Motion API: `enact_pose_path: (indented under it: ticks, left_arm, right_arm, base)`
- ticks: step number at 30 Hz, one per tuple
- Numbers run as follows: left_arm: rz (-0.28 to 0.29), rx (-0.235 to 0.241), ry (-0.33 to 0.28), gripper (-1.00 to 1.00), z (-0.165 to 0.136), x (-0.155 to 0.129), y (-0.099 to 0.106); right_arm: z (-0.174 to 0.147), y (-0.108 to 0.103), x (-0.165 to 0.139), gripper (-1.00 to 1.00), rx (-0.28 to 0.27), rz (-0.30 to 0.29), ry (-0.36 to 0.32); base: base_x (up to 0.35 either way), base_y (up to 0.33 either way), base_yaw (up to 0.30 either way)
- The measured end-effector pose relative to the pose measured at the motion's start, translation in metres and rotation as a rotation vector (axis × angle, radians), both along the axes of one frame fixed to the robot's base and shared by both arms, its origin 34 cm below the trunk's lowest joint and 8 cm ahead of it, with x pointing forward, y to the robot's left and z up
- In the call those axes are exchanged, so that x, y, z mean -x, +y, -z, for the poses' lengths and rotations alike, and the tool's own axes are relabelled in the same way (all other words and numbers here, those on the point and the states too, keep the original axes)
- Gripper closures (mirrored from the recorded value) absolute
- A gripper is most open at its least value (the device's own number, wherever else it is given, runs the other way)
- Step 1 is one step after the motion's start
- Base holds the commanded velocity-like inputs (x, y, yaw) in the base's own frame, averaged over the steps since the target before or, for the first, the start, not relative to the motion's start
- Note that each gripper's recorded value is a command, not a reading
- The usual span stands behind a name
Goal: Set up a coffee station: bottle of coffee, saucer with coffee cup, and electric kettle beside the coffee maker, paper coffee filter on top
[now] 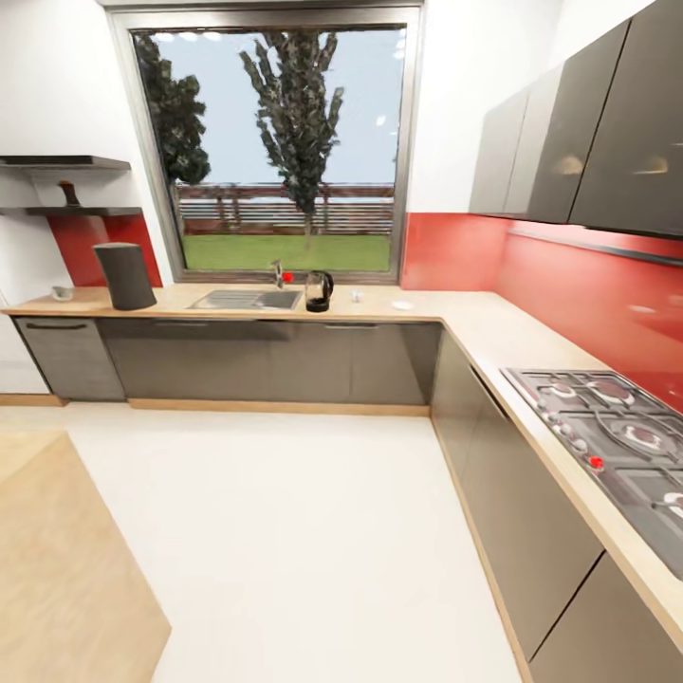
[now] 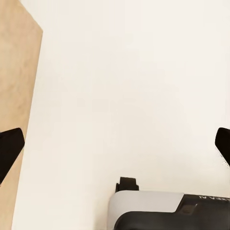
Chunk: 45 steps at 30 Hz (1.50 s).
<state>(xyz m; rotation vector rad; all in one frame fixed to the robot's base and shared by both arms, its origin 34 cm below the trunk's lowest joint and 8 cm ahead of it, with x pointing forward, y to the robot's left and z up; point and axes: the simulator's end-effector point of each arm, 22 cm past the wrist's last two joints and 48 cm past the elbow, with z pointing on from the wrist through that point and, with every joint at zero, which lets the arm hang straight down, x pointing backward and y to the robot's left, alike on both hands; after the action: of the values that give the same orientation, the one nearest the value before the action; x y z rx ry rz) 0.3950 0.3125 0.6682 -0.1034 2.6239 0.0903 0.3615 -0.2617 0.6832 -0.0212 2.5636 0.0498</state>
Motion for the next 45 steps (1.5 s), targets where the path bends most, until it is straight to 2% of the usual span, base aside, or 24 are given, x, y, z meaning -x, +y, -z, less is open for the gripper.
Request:
enact_pose_path:
  ticks: [45]
  left_arm:
    - [0.001, 0.000, -0.012, -1.00, -0.0033, -0.0039, -0.0002]
  right_arm:
    - [-0.0023, 0.0003, -0.0026, -1.00, -0.001, -0.001, -0.009]
  base:
    - [0.335, 0.000, 0.000]
